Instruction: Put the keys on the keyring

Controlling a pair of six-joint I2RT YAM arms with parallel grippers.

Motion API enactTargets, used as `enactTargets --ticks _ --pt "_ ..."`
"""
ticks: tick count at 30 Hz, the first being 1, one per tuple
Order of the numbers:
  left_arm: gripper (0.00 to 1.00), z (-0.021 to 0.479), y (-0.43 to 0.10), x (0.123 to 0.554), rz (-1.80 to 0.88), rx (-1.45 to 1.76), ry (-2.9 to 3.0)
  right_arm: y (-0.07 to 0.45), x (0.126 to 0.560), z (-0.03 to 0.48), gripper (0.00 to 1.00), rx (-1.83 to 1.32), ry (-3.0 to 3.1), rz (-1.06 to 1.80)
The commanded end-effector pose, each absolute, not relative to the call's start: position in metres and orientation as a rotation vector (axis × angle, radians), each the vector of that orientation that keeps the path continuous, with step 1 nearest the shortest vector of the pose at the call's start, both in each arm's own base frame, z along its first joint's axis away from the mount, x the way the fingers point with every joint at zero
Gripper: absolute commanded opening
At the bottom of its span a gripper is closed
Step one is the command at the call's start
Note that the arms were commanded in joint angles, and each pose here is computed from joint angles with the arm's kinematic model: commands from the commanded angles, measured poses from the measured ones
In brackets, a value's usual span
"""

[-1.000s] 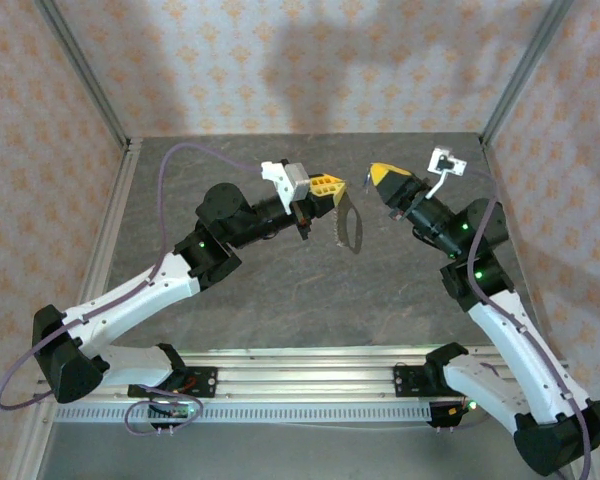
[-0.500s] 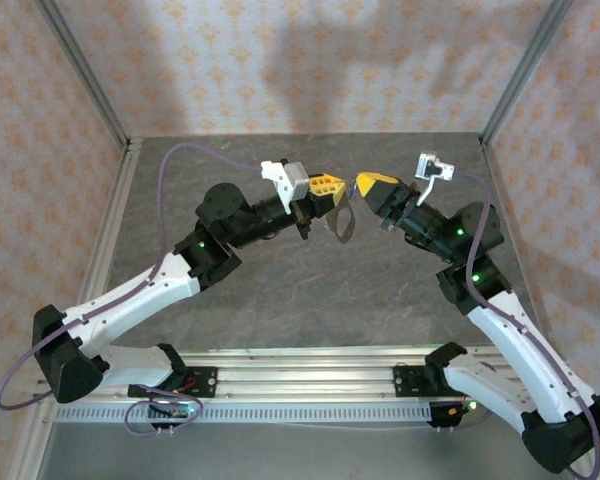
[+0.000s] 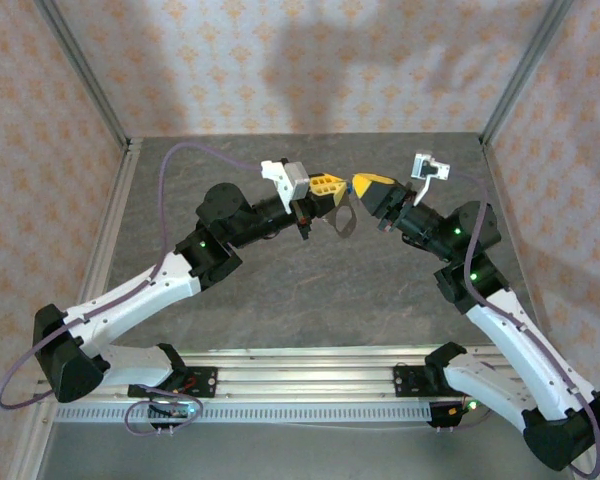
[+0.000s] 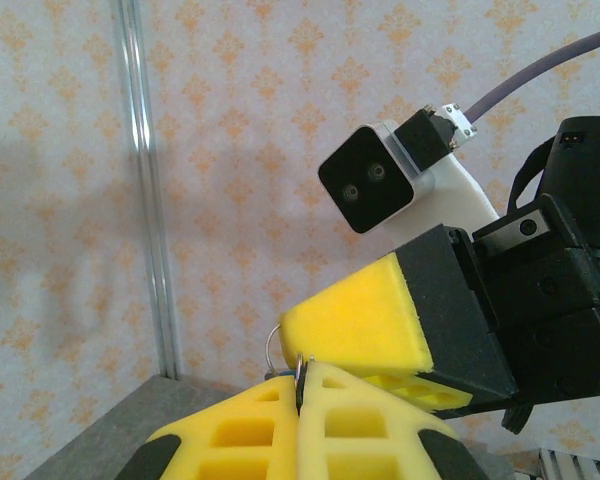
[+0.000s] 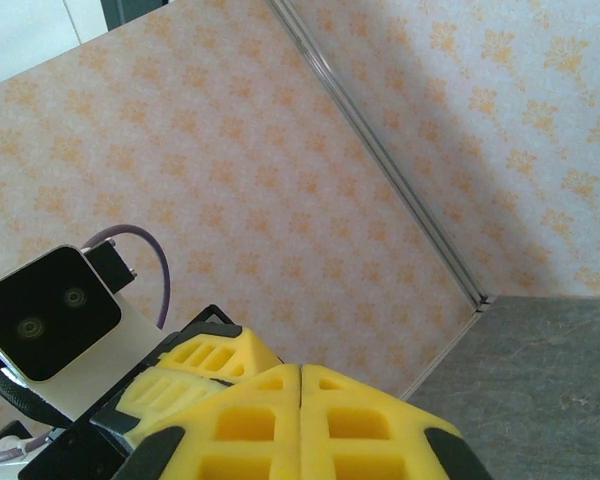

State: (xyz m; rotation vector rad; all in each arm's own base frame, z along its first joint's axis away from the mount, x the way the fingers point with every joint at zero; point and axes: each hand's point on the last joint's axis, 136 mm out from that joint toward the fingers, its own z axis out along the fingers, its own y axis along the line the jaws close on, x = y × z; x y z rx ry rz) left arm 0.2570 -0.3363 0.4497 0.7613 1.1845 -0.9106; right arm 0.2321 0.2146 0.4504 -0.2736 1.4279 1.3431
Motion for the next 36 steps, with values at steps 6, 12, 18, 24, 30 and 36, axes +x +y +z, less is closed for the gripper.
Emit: enactTargets --ticks 6,12,18,24,30,36 --pt "0.00 0.466 -0.339 0.250 -0.940 0.750 1.117 0.209 0.216 0.482 0.00 -0.321 1.316 1.328" --pt "0.00 0.465 -0.339 0.250 -0.941 0.751 1.121 0.197 0.215 0.477 0.00 -0.271 1.322 1.274" --pt "0.00 0.465 -0.339 0.250 -0.939 0.753 1.118 0.192 0.208 0.480 0.00 -0.267 1.310 1.266" --pt "0.00 0.466 -0.339 0.250 -0.938 0.754 1.115 0.203 0.204 0.480 0.00 -0.325 1.327 1.328" --pt "0.00 0.466 -0.340 0.251 -0.940 0.754 1.117 0.210 0.208 0.476 0.00 -0.336 1.340 1.356" --pt "0.00 0.466 -0.340 0.251 -0.940 0.754 1.117 0.212 0.212 0.474 0.00 -0.334 1.348 1.364"
